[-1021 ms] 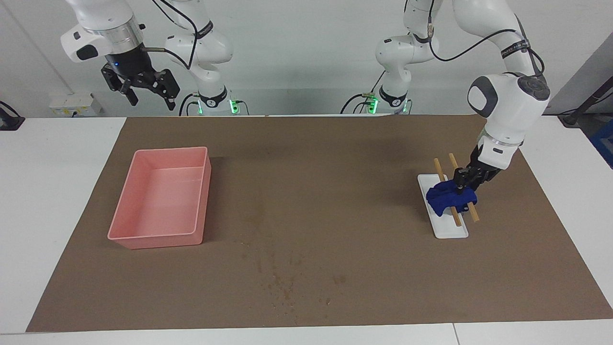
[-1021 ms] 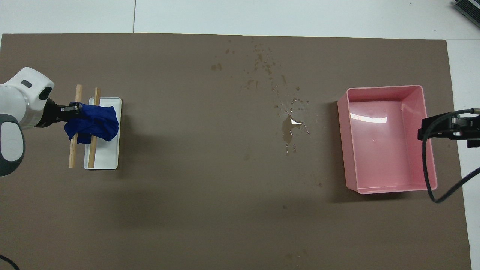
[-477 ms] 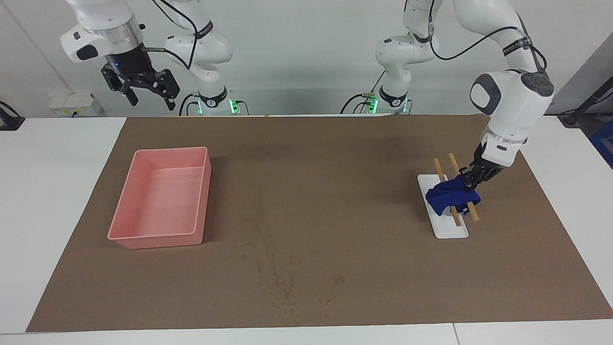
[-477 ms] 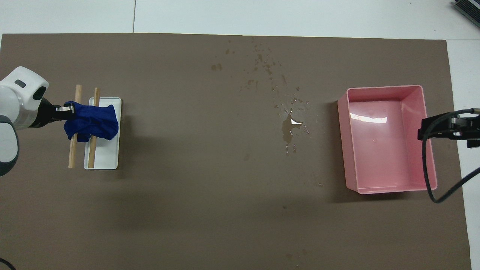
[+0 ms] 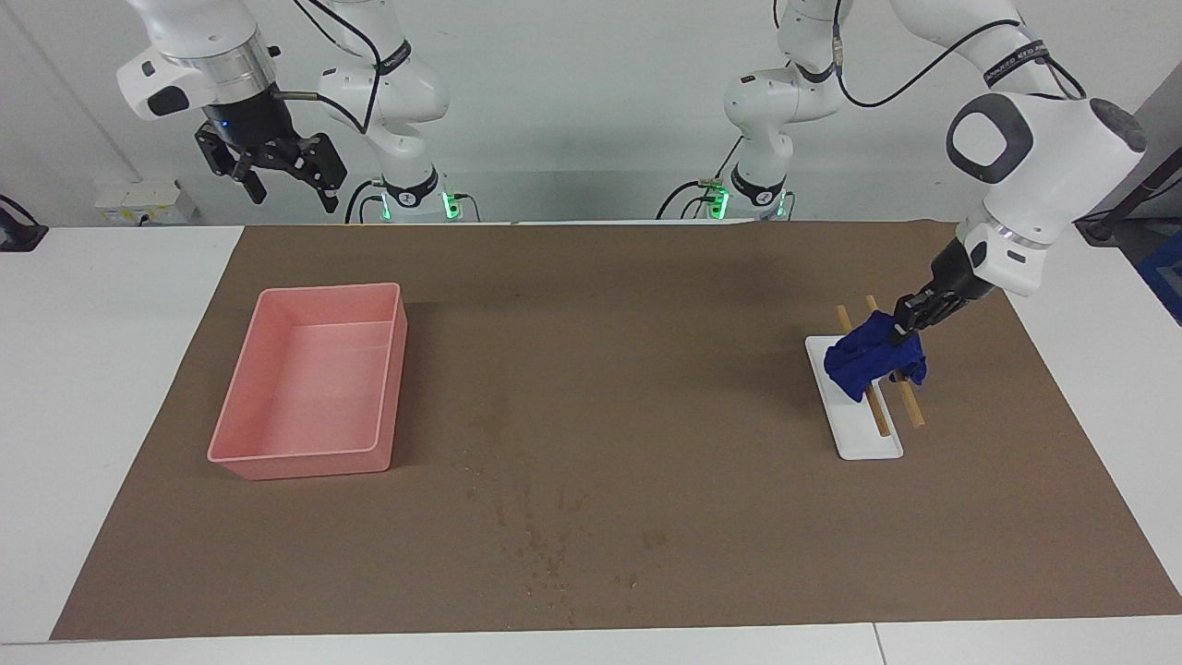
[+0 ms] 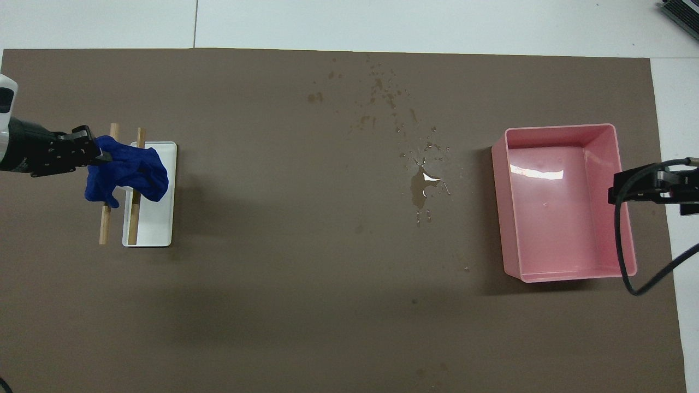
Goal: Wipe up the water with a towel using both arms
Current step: 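Lift the blue cloth with the left gripper while the right gripper approaches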
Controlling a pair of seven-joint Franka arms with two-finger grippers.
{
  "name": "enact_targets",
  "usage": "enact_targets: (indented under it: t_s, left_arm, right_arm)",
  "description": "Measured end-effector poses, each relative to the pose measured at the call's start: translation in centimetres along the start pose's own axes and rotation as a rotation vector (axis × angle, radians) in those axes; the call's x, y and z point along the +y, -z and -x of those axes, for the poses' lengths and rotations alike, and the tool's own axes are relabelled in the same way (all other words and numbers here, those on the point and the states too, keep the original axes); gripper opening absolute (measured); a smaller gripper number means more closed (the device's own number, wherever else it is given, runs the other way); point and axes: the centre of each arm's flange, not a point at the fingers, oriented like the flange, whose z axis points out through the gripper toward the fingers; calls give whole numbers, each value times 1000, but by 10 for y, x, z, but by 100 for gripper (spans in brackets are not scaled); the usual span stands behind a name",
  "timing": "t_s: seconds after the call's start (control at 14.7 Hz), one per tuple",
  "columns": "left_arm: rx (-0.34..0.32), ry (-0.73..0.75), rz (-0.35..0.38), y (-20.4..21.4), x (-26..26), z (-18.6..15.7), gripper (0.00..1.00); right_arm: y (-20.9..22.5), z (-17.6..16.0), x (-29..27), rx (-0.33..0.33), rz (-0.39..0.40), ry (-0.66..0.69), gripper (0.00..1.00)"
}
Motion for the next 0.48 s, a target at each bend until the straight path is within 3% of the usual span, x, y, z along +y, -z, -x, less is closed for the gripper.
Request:
enact_targets:
  t_s: [0.2,0.48]
  left_arm:
    - [-40,242,147,12,20,6,7]
    - [-125,569,289,33,73,29,7]
  right_arm:
    - [0,0,0,0,0,0,100]
    - [0,0,0,0,0,0,100]
